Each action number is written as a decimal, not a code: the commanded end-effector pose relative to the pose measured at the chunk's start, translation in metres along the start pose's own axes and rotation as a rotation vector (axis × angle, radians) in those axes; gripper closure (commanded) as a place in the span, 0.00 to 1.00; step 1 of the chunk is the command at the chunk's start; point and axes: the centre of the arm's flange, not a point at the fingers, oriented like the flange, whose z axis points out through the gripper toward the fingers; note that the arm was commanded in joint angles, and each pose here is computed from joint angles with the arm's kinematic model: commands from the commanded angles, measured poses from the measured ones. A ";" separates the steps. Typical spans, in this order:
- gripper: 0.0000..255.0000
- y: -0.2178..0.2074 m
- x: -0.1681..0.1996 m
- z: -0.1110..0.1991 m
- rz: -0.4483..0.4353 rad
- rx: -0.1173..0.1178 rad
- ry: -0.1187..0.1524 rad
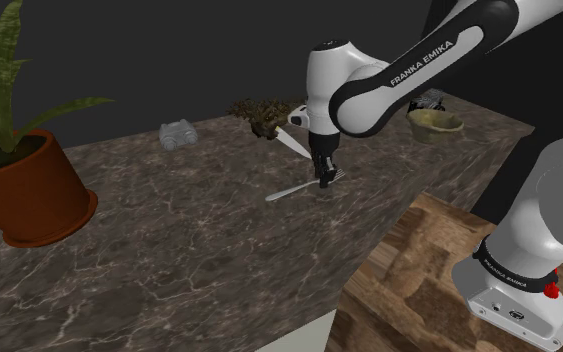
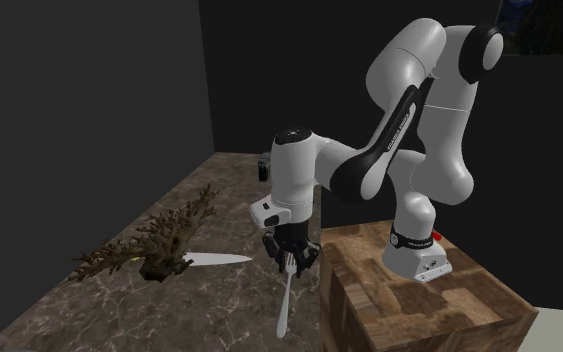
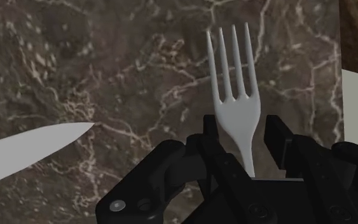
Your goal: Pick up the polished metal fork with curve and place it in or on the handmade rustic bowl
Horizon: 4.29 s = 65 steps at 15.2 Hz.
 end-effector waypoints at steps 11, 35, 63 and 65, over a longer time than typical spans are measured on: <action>1.00 0.004 -0.003 -0.029 0.006 -0.001 0.001; 1.00 0.006 -0.009 -0.156 0.006 -0.001 0.001; 1.00 0.105 -0.324 -0.158 0.006 -0.001 0.001; 1.00 0.112 -0.349 -0.157 0.006 -0.001 0.001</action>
